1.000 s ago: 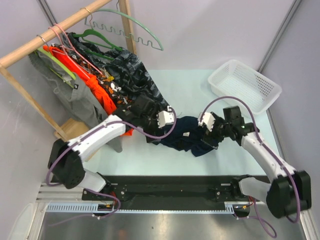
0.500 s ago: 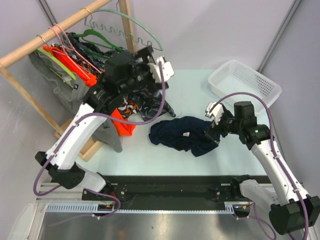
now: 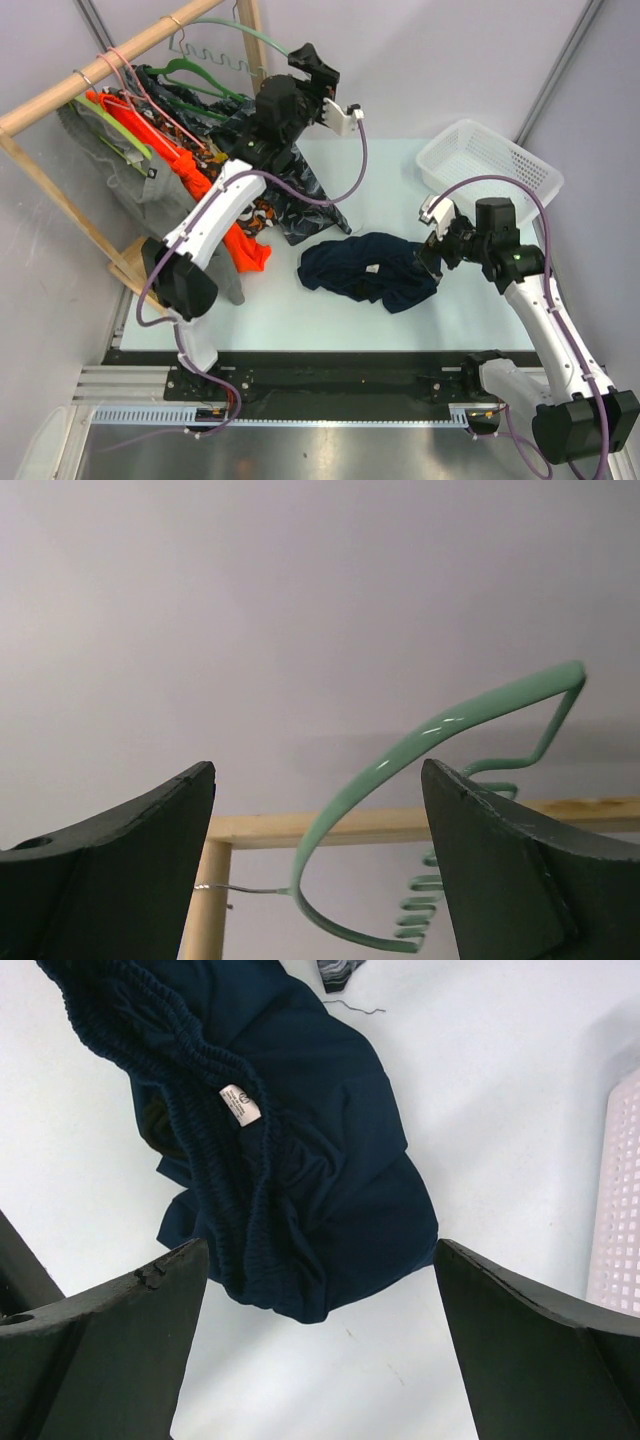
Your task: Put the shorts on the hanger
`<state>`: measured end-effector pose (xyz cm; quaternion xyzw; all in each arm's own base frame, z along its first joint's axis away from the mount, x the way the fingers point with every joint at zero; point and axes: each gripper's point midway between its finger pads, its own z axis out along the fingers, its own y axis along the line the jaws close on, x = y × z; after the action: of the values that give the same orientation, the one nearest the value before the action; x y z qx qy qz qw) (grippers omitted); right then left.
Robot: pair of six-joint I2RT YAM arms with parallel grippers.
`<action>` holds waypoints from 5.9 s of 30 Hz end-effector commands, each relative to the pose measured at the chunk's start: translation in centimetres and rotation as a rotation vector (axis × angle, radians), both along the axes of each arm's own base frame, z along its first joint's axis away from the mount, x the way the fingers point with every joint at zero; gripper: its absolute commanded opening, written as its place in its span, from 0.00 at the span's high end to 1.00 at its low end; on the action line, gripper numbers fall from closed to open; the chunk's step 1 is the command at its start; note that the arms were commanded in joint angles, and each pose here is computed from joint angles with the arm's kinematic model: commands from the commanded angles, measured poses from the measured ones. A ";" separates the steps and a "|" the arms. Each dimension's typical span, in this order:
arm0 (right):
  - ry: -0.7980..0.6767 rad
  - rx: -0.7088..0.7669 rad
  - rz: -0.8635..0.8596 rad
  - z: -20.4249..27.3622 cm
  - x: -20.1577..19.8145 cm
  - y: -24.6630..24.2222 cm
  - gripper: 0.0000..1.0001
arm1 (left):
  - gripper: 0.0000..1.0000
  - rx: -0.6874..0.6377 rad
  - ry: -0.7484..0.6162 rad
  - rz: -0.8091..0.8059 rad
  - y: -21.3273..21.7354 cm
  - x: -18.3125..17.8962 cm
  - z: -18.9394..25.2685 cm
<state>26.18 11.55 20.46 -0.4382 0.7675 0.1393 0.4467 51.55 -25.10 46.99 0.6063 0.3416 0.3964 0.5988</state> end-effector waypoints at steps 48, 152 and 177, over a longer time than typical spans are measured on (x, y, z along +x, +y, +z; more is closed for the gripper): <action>-0.029 0.053 -0.011 2.0 0.9 -0.4 0.00 | 1.00 0.614 -0.528 0.179 6.1 3.8 10.4; -0.027 0.695 0.009 17.0 1.3 6.9 0.33 | 0.98 0.718 -0.644 -0.441 -14.7 -20.3 -3.1; -0.009 0.569 0.004 14.5 2.8 9.4 0.84 | 0.94 0.741 -0.631 -0.451 -16.3 -19.8 -4.6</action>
<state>28.43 21.24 33.26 -0.2926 0.7040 0.3717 0.5298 33.99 -40.13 37.15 0.7351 0.0725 0.3324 0.5864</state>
